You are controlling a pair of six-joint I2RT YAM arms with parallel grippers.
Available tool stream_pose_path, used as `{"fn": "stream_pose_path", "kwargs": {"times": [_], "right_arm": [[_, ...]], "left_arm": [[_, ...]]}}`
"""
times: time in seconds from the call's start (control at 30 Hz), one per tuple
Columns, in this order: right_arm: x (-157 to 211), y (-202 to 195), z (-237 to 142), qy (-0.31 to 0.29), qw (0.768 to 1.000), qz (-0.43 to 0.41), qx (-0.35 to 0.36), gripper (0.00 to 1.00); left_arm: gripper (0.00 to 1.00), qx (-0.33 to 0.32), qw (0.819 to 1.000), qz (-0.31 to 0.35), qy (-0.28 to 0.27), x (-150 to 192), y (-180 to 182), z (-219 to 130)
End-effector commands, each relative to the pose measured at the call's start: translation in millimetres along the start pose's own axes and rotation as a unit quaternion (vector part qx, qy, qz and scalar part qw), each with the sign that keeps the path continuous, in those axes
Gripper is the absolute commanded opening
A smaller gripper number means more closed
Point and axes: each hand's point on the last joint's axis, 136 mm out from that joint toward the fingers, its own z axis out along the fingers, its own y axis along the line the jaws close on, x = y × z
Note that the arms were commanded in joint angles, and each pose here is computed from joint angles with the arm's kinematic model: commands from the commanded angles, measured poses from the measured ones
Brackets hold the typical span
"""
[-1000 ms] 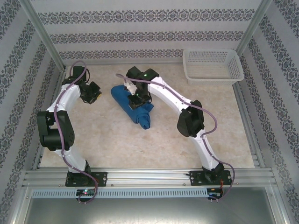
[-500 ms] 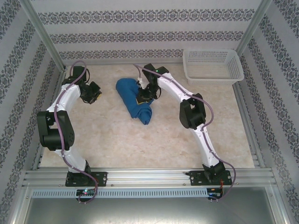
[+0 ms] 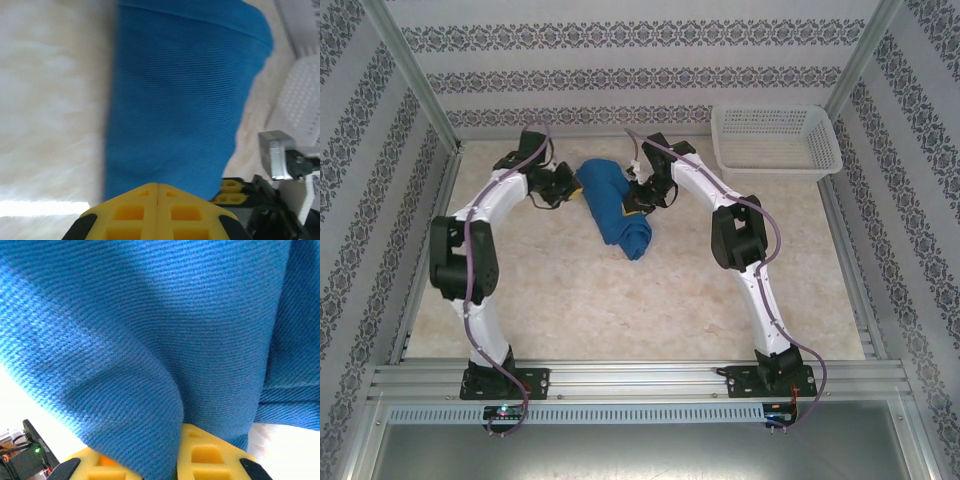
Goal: Roll up the long pants
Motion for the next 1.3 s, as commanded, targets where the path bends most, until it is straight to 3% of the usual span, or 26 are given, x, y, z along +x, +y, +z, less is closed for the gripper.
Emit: {"fn": "stream_pose_path", "kwargs": {"times": [0.0, 0.13, 0.33, 0.6, 0.87, 0.9, 0.93, 0.97, 1.0, 1.17, 1.27], "right_arm": [[9.4, -57.8, 24.9, 0.029, 0.997, 0.059, 0.049, 0.0], [12.4, -58.3, 29.2, 0.034, 0.997, 0.058, 0.043, 0.0], [15.1, -57.0, 28.8, 0.036, 0.997, 0.056, 0.037, 0.0], [18.8, -56.6, 22.9, 0.036, 0.997, 0.051, 0.041, 0.0], [25.5, -66.4, 18.7, 0.039, 0.995, 0.048, 0.075, 0.0], [24.9, -63.8, 14.5, 0.034, 0.995, 0.041, 0.081, 0.04], [23.8, -61.2, 9.7, 0.028, 0.995, 0.034, 0.089, 0.21], [21.9, -56.1, 1.8, 0.019, 0.995, 0.029, 0.099, 0.48], [20.3, -53.1, -6.0, 0.011, 0.993, 0.022, 0.113, 0.66], [8.0, -29.3, -52.1, -0.052, 0.969, -0.042, 0.237, 0.91], [-4.2, -5.2, -74.0, -0.099, 0.941, -0.09, 0.312, 0.98]], "left_arm": [[0.0, 0.072, 0.997, 0.032, 0.004, -13.6, -48.4, 20.9], [0.0, 0.089, 0.995, 0.05, 0.01, -20.2, -80.1, 40.9], [0.0, 0.094, 0.994, 0.035, 0.031, -28.8, -88.3, 80.2], [0.0, 0.064, 0.995, 0.014, 0.072, -15.1, -57.6, 143.4], [0.0, 0.049, 0.995, -0.007, 0.09, -8.5, -26.0, 184.3], [0.0, 0.05, 0.994, -0.008, 0.092, -8.4, -25.6, 185.9], [0.0, 0.052, 0.994, -0.007, 0.091, -9.0, -27.3, 185.6], [0.0, 0.052, 0.995, -0.007, 0.09, -9.6, -27.9, 185.3], [0.0, 0.053, 0.995, -0.005, 0.089, -10.6, -28.8, 184.8], [0.0, 0.051, 0.995, 0.002, 0.09, -10.3, -31.1, 180.9], [0.0, 0.052, 0.994, 0.002, 0.092, -8.5, -31.8, 179.0]]}}
